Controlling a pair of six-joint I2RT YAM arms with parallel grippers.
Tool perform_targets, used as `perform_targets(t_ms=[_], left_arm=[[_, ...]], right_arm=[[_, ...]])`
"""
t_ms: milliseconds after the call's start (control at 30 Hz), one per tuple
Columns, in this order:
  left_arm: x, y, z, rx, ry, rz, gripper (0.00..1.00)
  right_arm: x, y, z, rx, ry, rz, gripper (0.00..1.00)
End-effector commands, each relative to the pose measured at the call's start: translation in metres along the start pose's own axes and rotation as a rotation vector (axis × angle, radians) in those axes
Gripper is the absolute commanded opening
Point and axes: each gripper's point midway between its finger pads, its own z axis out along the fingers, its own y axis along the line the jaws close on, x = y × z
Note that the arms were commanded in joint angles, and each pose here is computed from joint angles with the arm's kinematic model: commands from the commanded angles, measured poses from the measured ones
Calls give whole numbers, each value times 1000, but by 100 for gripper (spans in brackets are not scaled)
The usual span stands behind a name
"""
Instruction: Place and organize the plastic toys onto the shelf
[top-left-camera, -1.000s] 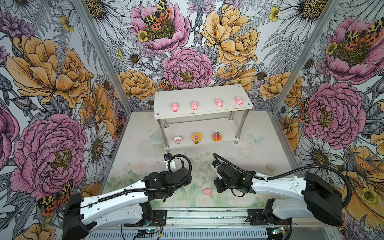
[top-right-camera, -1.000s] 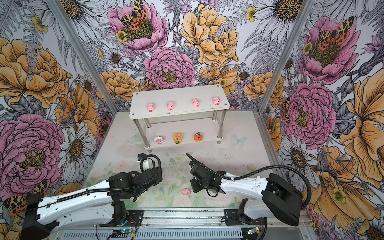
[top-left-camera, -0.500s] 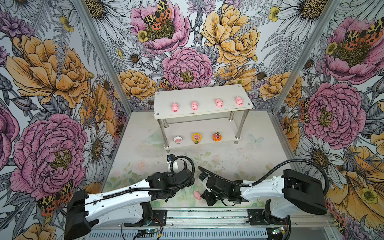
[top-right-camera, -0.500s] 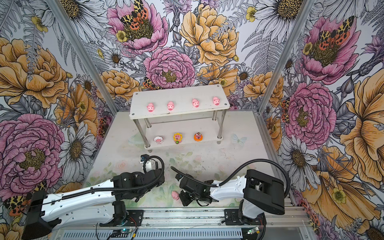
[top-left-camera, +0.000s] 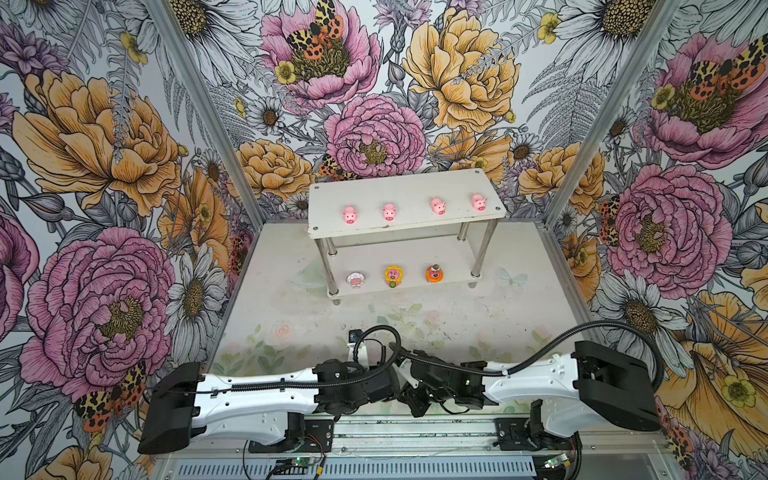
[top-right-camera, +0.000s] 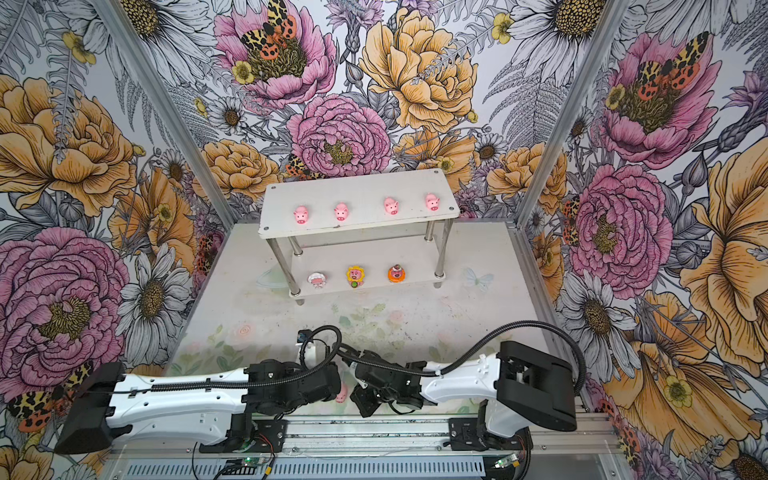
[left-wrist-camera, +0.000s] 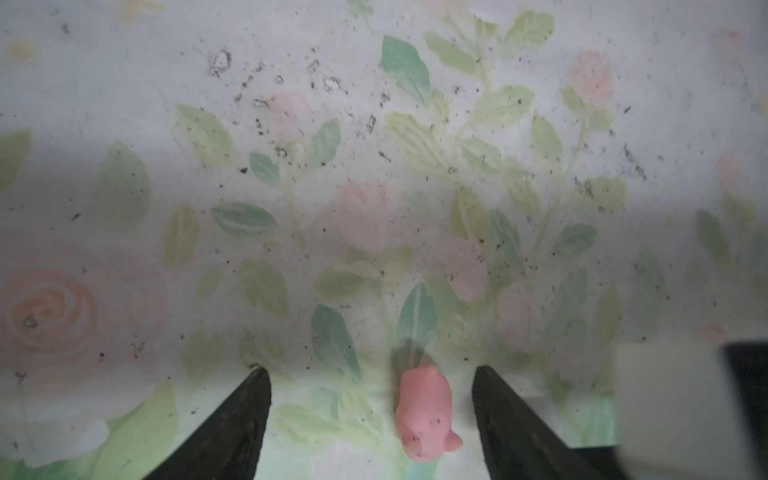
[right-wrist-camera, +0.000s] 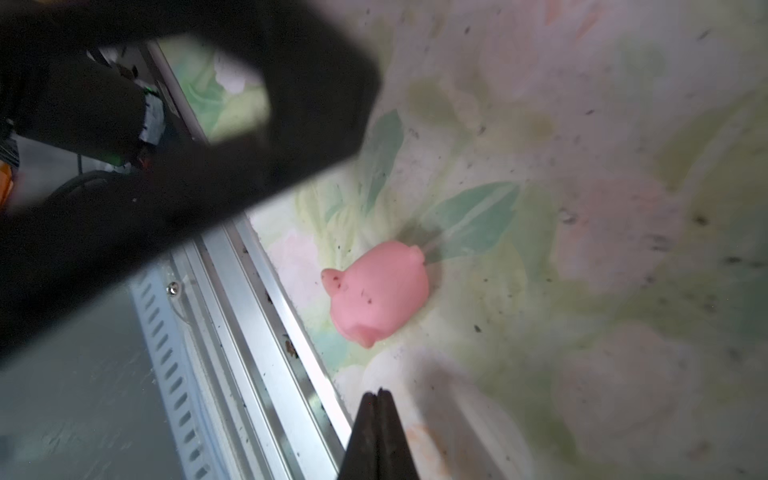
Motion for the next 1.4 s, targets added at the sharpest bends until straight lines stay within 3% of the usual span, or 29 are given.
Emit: perform_targets(t_ms=[0,133,267,433,633,733,867,967,1133,1367], left_arm=[[16,-15,3,12,27,-38,80],[30,-38,14,-9,53,29,83],[40,-40,30,-72,81,64,85],[48,-45,45,-60,116,55,81],[52,-37,53,-74,137,20,62],[55,-35,58,-57,148,-14,42],[57,-36,59,-48,158,-47,40],[55,-38,56,-40,162,-56,30],[21,-37,28,-43,117,-59,25],[-70,1,-57,-64,-54,-103,21]], right_arm=[[-18,-29,-30,75,-111,30,3],[-23,-66,-60,132,-187,127,6],[-18,-78,-74,139,-220,161,7],[-11,-91,-82,160,-241,189,7],[-8,-104,-83,180,-243,223,8],[-7,-107,-84,185,-241,225,8],[-7,-109,-84,180,-239,224,8],[-6,-111,-84,181,-236,232,8],[-1,-112,-80,174,-224,240,8],[2,-111,-77,164,-209,256,7]])
